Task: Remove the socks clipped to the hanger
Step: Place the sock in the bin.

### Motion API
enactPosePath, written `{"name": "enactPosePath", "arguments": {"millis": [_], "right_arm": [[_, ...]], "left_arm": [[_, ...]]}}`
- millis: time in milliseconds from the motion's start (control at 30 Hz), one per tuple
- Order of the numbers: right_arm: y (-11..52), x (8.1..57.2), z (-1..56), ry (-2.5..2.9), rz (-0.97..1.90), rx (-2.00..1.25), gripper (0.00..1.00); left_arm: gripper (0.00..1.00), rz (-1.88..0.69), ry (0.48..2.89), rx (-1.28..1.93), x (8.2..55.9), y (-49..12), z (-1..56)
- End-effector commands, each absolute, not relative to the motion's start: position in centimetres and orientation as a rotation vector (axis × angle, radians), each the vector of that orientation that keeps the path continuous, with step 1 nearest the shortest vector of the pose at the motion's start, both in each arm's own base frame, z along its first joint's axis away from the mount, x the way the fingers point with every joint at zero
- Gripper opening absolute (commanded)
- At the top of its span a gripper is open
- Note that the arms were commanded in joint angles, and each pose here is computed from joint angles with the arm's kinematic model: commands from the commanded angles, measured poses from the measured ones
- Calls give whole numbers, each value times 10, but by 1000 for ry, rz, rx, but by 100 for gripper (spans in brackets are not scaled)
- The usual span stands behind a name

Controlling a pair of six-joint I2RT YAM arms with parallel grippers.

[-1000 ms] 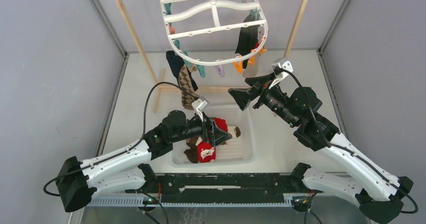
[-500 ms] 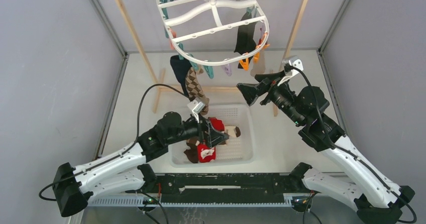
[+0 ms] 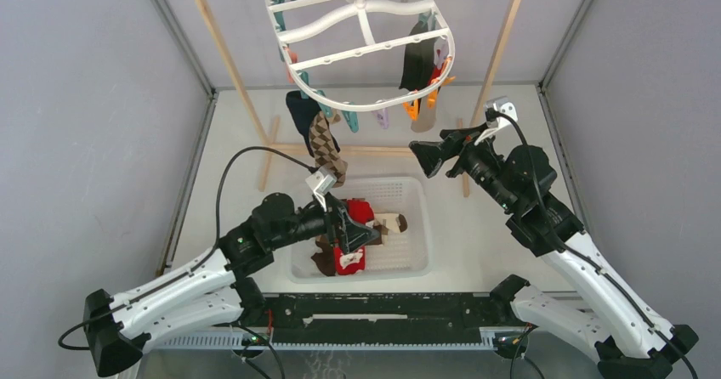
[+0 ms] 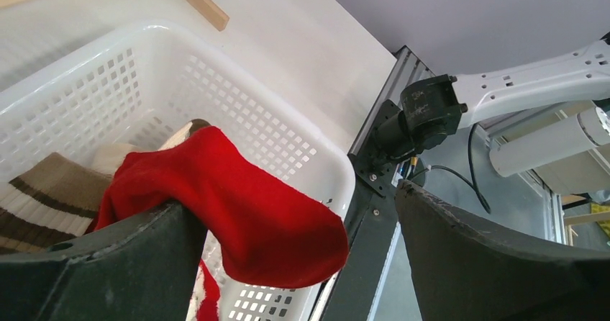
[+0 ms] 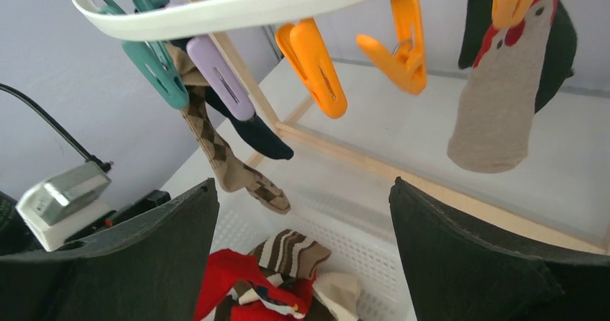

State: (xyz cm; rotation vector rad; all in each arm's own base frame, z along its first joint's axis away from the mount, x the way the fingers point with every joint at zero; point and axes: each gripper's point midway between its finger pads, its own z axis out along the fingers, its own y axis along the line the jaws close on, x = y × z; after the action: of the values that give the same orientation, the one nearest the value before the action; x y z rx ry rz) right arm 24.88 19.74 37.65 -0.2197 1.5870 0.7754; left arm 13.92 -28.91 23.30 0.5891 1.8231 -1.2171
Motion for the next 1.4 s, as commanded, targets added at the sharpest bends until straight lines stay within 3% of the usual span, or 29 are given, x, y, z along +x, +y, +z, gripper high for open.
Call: {"name": "enactPosePath", "arguments": {"millis": [0, 700, 1367], "right_arm": [[201, 250, 372, 1597, 811, -216, 94], [212, 253, 354, 1654, 834, -252, 95], [236, 256, 329, 1700, 915, -317, 91]], "left_arm": [[100, -1213, 1711, 580, 141, -285, 271], [100, -730, 2142, 636, 169, -260, 209], [100, -567, 1970, 291, 190, -198, 242]]}}
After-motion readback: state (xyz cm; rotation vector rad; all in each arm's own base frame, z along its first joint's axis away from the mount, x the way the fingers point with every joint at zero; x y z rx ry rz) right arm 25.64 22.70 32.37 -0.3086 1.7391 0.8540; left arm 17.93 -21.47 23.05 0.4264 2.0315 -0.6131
